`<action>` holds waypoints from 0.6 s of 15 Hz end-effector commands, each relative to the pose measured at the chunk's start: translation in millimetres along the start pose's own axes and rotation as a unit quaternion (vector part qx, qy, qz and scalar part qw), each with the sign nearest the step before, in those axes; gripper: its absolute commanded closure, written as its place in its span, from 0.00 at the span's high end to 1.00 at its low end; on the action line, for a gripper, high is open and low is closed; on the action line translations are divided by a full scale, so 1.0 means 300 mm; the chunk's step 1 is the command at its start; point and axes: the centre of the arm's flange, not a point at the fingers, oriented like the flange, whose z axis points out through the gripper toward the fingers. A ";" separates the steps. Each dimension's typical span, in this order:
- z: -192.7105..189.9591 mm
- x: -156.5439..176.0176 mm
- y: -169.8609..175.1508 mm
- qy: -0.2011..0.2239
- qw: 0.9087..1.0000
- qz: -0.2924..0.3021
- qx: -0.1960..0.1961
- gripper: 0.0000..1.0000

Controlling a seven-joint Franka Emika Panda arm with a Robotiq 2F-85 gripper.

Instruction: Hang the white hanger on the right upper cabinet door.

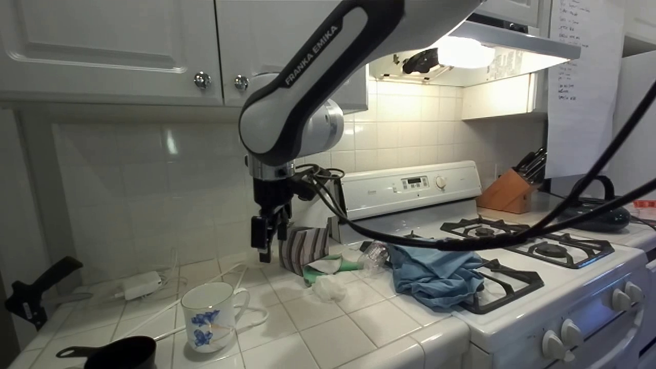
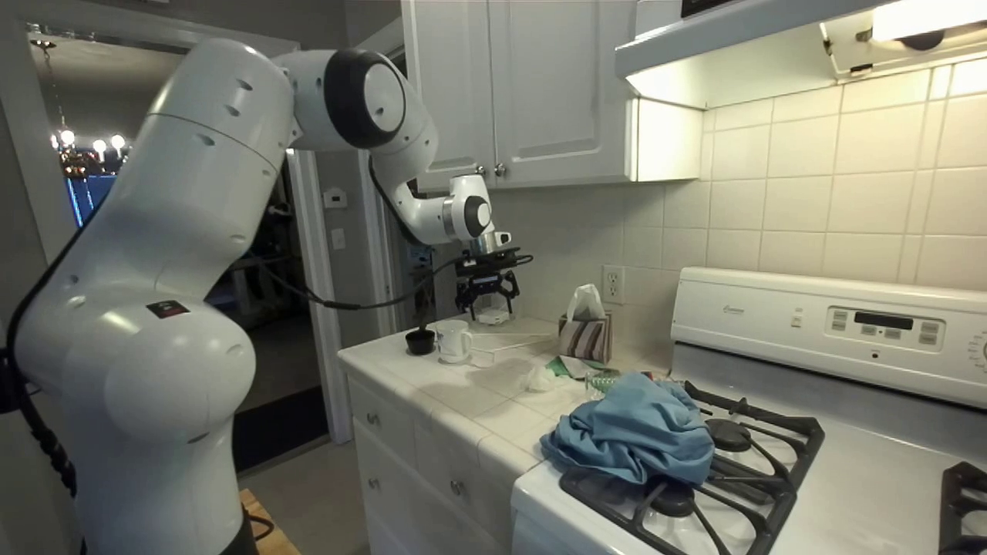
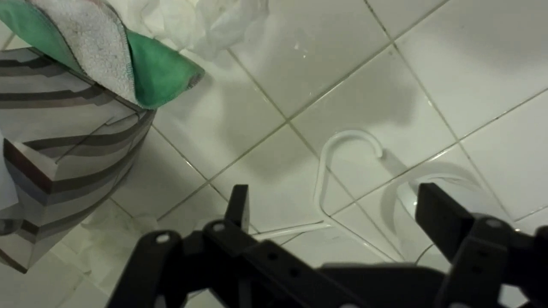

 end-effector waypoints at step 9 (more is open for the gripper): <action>0.265 0.244 0.073 -0.041 0.991 0.124 0.008 1.00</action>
